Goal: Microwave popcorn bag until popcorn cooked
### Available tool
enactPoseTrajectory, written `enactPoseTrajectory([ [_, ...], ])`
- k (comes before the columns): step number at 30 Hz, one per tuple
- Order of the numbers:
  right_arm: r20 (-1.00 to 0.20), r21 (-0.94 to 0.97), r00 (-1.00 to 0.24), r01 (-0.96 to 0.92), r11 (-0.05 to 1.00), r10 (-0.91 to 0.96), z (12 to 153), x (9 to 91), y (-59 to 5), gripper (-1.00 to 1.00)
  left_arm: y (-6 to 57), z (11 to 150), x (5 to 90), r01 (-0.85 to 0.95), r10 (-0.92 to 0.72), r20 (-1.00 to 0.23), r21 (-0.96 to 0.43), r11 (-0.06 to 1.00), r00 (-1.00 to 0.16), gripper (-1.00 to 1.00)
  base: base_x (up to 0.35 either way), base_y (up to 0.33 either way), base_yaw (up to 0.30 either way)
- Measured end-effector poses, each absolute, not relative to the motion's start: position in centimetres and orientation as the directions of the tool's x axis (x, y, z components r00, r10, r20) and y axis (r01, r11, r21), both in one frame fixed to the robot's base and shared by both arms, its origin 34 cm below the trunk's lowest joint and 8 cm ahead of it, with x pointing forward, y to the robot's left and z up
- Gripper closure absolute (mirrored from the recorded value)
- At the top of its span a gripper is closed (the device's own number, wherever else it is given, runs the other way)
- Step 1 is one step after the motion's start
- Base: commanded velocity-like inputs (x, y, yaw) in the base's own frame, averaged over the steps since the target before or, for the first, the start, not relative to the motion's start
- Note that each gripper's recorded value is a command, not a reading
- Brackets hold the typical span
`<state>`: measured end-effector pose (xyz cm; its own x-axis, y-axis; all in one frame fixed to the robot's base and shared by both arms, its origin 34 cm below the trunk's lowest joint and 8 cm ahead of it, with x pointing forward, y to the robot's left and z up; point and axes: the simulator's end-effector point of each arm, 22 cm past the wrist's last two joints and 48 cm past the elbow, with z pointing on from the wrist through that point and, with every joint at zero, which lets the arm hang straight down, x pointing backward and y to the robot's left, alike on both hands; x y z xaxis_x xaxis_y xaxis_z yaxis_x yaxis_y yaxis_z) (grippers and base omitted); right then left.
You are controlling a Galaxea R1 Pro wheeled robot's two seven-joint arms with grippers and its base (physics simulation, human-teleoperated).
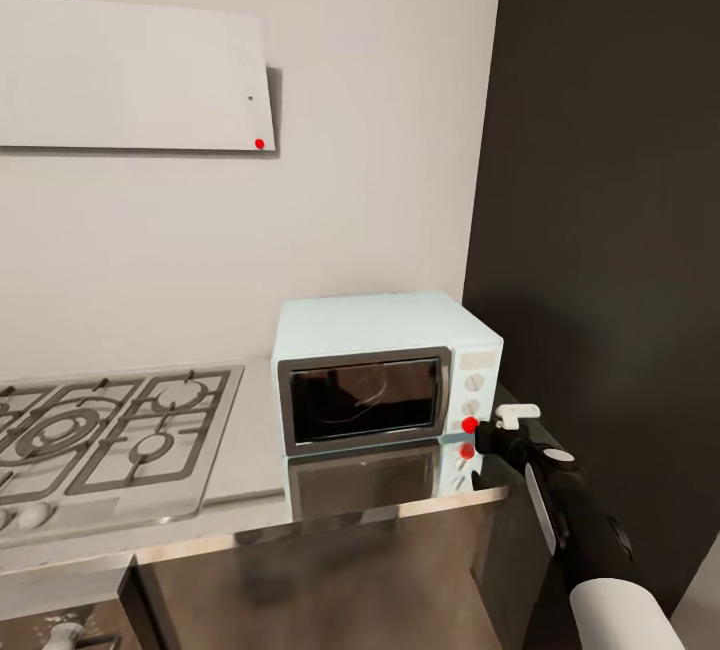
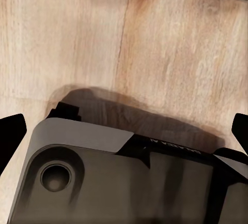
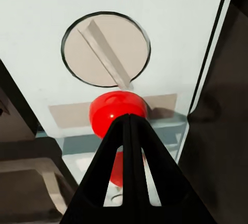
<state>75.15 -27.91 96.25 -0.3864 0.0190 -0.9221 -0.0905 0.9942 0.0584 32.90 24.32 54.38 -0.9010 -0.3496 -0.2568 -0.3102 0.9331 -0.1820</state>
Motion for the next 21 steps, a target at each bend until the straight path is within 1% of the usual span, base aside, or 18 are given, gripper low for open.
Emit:
enactPoseTrajectory([
  [11, -0.914, 0.061, -0.405, -0.087, 0.994, 0.021, 95.60, 75.01, -27.86, 1.00, 24.32, 54.38, 32.90, -0.310, -0.350, -0.257, -0.182, 0.933, -0.901, -1.00, 0.001, 0.000, 0.000],
  [16, -0.914, 0.060, -0.406, -0.087, 0.994, 0.020, 95.48, 74.98, -27.85, 1.00, 24.48, 54.37, 32.85, -0.312, -0.351, -0.257, -0.179, 0.933, -0.901, -1.00, 0.115, 0.000, 0.000],
  [21, -0.915, 0.060, -0.403, -0.089, 0.994, 0.019, 95.51, 75.03, -27.71, 1.00, 24.50, 54.36, 32.86, -0.312, -0.351, -0.257, -0.179, 0.933, -0.901, -1.00, 0.019, 0.000, 0.000],
])
